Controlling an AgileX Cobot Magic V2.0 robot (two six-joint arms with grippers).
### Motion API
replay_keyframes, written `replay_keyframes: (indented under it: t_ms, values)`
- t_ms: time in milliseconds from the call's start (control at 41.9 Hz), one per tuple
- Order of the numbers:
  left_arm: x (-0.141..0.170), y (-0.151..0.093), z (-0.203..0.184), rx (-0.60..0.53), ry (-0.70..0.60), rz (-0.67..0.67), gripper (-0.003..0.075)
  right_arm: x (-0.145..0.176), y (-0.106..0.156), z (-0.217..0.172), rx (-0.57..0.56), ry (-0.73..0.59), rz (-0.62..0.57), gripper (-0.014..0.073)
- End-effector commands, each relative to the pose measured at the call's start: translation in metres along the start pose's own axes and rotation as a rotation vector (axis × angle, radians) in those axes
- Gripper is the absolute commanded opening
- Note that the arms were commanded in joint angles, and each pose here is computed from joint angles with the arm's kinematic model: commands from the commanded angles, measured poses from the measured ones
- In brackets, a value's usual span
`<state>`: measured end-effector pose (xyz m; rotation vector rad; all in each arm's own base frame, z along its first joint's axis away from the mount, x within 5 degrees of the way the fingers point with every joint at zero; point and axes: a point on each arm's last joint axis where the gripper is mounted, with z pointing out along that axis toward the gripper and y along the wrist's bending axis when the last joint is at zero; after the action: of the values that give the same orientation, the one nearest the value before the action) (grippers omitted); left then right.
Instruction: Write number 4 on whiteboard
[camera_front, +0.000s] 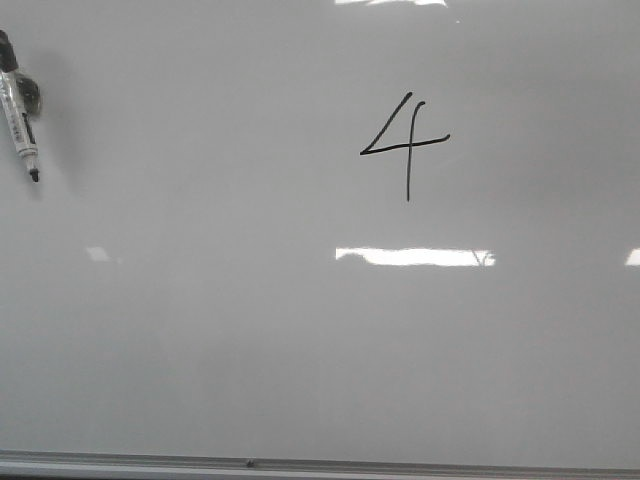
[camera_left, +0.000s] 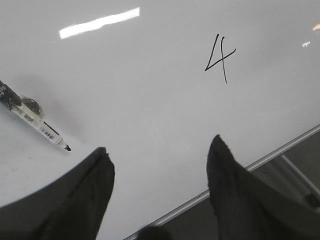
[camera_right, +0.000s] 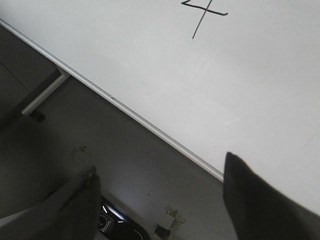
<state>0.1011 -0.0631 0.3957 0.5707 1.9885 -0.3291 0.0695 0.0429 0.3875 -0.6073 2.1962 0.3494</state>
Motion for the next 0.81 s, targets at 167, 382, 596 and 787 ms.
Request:
replay_keyframes:
  t_ms: [167, 382, 596, 787]
  values:
    - [-0.0145, -0.0013, -0.0087, 0.015, -0.101, -0.003, 0.0253, -0.0105, -0.0004, -0.0064, 0.015, -0.082, 0.029, 0.0209]
    - [-0.0145, -0.0013, -0.0087, 0.015, -0.101, -0.003, 0.0090, -0.0107, -0.0005, -0.0065, 0.014, -0.085, 0.060, 0.0054]
    - [-0.0145, -0.0013, -0.0087, 0.015, -0.101, -0.003, -0.0020, -0.0103, -0.0004, -0.0064, 0.013, -0.081, 0.073, -0.0043]
    - [-0.0143, -0.0013, -0.0086, 0.014, -0.099, -0.003, -0.0020, -0.0123, -0.0009, -0.0066, 0.017, -0.103, 0.079, -0.0069]
